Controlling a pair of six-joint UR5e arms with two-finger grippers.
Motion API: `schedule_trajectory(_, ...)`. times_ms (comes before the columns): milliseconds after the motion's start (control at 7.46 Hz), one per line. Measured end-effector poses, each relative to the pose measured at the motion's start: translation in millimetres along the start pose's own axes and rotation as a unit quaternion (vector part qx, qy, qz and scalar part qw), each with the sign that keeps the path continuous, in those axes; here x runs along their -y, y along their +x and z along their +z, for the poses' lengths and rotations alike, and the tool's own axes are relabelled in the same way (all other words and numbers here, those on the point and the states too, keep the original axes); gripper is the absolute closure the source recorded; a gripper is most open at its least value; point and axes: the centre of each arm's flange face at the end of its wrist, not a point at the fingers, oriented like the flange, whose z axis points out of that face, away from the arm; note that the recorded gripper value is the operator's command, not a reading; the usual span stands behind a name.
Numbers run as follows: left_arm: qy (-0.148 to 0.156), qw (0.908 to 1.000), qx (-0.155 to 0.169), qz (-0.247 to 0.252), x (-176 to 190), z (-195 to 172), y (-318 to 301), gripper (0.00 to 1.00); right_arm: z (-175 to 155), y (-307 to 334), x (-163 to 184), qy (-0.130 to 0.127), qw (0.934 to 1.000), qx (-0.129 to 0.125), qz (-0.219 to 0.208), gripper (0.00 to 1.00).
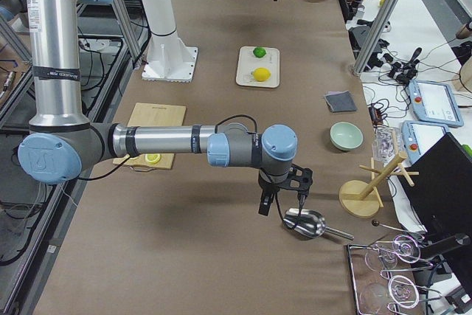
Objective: Place all lemons on tray
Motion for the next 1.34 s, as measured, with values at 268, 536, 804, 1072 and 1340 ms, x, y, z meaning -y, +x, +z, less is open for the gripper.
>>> schedule_trajectory(268,-0.003,0.9999,0.002,0.016,-13,-6,-86,0.02,-1,0,0,0.001,1.0,0.0,-0.003,0.0)
schedule_trajectory(536,-0.003,0.9999,-0.003,0.014,-38,-15,-177,0.02,-1,0,-1,0.002,1.0,0.0,-0.004,0.0)
schedule_trajectory(804,-0.003,0.9999,-0.015,0.0,-74,-24,-258,0.02,-1,-1,-1,0.002,1.0,0.001,-0.003,0.0)
schedule_trajectory(1072,-0.002,0.9998,-0.019,0.004,-113,-30,-318,0.02,-1,0,-1,0.002,1.0,0.0,-0.002,0.0)
schedule_trajectory(1340,0.0,0.9997,-0.021,0.008,-152,-33,-336,0.02,-1,0,-1,0.002,1.0,0.0,-0.002,0.0)
